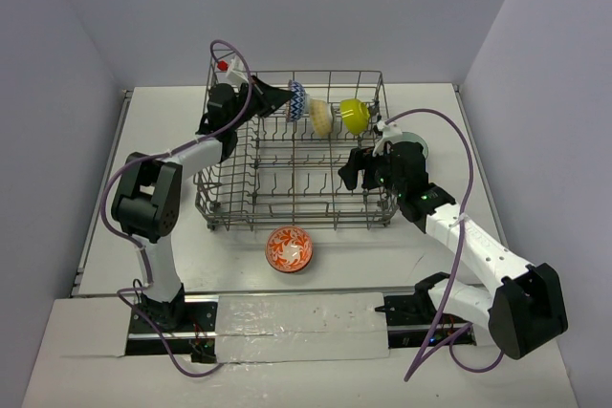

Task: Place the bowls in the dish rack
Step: Insert the bowl into the dish rack.

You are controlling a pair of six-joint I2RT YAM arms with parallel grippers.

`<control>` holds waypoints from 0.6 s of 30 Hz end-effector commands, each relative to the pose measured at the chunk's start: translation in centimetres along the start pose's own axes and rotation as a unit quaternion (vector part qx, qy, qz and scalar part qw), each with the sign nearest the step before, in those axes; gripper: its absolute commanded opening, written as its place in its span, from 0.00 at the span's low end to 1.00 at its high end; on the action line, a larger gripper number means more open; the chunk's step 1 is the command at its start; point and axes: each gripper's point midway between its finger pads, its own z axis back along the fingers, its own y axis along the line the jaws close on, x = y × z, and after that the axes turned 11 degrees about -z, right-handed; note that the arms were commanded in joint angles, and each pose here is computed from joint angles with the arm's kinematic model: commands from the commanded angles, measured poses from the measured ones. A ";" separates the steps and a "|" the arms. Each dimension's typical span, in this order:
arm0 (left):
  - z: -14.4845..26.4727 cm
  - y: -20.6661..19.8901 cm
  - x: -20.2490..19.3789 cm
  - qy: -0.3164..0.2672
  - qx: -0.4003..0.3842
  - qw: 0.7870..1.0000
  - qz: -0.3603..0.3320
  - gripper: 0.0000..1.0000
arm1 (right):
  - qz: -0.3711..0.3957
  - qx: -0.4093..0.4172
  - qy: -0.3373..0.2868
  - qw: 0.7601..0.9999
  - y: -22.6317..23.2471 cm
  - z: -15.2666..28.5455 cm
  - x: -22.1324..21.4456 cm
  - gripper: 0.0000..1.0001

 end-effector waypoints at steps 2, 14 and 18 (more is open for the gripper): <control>-0.6 -0.6 1.7 -0.029 -0.020 0.999 -0.002 0.00 | 0.014 0.016 -0.033 0.999 1.5 0.2 2.7 0.87; -1.1 -1.4 1.8 -0.029 -0.053 0.998 0.024 0.00 | 0.017 0.022 -0.032 0.999 1.8 0.1 2.6 0.87; -1.0 -1.0 1.8 -0.031 -0.042 0.998 0.018 0.00 | 0.019 0.026 -0.032 0.999 2.0 0.2 2.7 0.87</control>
